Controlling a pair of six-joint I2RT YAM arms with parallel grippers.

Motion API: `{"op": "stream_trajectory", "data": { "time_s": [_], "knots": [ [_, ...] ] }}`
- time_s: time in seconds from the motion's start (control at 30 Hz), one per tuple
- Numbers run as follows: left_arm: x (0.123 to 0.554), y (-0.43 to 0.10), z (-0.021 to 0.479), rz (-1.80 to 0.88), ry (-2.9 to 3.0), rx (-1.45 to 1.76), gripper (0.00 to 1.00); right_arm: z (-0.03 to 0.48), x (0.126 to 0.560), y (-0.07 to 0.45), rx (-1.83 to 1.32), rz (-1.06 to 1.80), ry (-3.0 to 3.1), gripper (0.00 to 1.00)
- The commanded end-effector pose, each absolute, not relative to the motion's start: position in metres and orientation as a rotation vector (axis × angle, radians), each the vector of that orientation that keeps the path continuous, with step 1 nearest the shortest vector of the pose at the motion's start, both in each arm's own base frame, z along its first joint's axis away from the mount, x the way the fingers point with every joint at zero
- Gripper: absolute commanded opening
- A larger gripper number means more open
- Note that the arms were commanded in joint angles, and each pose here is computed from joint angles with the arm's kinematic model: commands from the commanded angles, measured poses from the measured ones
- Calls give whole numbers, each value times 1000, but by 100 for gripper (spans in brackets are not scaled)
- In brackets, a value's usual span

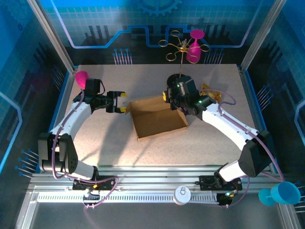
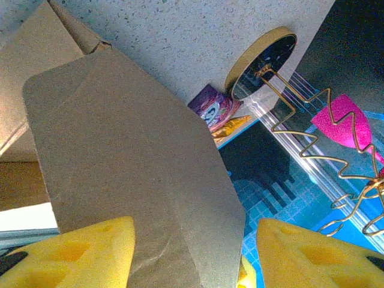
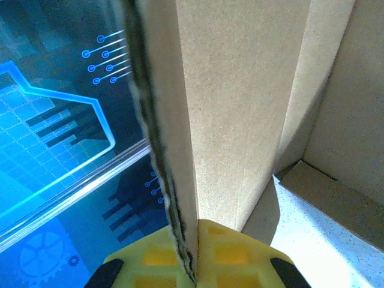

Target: Fold the paper box

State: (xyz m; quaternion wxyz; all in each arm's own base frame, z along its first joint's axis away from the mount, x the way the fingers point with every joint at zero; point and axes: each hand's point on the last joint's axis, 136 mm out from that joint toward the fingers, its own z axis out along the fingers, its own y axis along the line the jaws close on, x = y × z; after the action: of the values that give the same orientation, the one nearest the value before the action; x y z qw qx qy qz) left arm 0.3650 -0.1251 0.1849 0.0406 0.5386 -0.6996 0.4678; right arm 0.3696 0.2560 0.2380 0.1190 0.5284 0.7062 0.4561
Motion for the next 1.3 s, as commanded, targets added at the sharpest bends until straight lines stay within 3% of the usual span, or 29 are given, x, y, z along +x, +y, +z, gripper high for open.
{"op": "stream_trajectory", "data": {
  "time_s": [0.0, 0.6, 0.73, 0.9, 1.27],
  "knots": [
    [355, -132, 189, 1456, -2082, 1629, 57, 236, 376, 254, 1559, 1350, 2047, 0],
    [372, -158, 181, 1505, -1983, 1633, 57, 234, 370, 263, 1543, 1393, 2082, 0],
    [375, -160, 179, 1512, -1976, 1630, 51, 233, 367, 263, 1538, 1393, 2091, 0],
    [373, -160, 174, 1504, -1974, 1631, 34, 231, 365, 262, 1538, 1388, 2096, 0],
    [367, -158, 155, 1457, -1989, 1631, 27, 231, 361, 265, 1487, 1361, 2173, 0]
  ]
}}
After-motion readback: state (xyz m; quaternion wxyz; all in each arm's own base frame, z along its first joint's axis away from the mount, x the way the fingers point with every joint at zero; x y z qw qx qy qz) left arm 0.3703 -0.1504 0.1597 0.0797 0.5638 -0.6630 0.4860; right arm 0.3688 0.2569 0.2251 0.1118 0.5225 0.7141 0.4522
